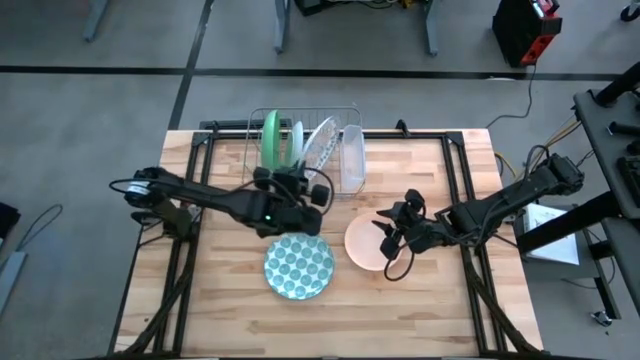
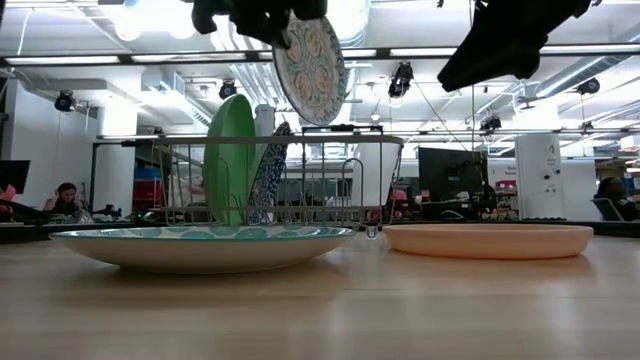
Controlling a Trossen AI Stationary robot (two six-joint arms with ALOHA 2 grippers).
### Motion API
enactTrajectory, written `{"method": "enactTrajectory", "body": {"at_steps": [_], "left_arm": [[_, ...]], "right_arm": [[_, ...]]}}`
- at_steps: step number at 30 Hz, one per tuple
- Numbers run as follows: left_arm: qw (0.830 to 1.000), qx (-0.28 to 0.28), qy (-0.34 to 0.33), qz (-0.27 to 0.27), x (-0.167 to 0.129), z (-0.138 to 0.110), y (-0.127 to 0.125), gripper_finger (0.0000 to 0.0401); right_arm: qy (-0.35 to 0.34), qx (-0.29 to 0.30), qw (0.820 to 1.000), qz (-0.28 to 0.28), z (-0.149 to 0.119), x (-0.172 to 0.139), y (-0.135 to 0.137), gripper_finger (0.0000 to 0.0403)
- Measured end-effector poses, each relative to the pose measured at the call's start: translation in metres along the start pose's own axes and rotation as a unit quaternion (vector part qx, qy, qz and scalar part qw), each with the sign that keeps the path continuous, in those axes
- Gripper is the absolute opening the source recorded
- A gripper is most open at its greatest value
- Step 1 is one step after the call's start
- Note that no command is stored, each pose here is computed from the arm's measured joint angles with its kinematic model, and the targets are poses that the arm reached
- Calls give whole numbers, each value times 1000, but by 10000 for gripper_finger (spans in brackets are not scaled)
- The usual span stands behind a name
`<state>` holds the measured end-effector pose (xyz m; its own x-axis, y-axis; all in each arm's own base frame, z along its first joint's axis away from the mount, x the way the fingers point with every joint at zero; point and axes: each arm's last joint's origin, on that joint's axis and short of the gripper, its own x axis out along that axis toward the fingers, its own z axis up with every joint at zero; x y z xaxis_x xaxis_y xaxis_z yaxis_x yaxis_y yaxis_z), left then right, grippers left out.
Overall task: Sort dishes
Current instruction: Put the white patterned plate into the dish rack
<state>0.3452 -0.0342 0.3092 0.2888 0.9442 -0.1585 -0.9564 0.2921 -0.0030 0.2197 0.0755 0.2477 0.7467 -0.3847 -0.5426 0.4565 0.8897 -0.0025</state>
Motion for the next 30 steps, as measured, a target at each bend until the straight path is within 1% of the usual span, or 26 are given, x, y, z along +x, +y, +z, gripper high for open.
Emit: {"method": "enactTrajectory", "body": {"at_steps": [2, 7, 11, 14, 17, 18, 19, 21, 23, 26, 28, 30], "left_arm": [[999, 22, -23, 19, 3, -5, -9, 15], [998, 34, -38, 42, 14, -16, -38, 15], [994, 90, -29, 62, 28, -17, -53, 15], [992, 108, 2, 72, 36, -18, -54, 15], [988, 115, 40, 100, 41, -19, -47, 15], [987, 102, 53, 110, 44, -22, -47, 15], [986, 103, 62, 114, 49, -28, -51, 15], [983, 131, 75, 108, 57, -36, -58, 15], [980, 139, 84, 112, 63, -44, -61, 15], [975, 144, 98, 136, 69, -44, -52, 15], [975, 137, 99, 142, 73, -45, -49, 15], [972, 150, 110, 147, 75, -49, -46, 15]], "right_arm": [[0, 0, 1000, 0, 0, 0, 0, 117], [1, -2, 1000, 0, -1, 0, 0, 114], [3, -2, 1000, 1, -2, 0, 0, 120], [6, 0, 1000, 2, -5, 1, 0, 125], [7, -3, 1000, 5, -7, 0, 1, 130], [8, -4, 1000, 5, -7, 0, 1, 131], [7, -4, 1000, 6, -7, 0, 2, 132], [9, -5, 1000, 7, -8, -1, 2, 134], [8, -3, 1000, 8, -8, -1, 2, 135], [10, -2, 1000, 9, -10, -1, 2, 138], [13, -2, 1000, 10, -11, -1, 3, 137], [12, -2, 1000, 10, -11, -1, 3, 135]]}}
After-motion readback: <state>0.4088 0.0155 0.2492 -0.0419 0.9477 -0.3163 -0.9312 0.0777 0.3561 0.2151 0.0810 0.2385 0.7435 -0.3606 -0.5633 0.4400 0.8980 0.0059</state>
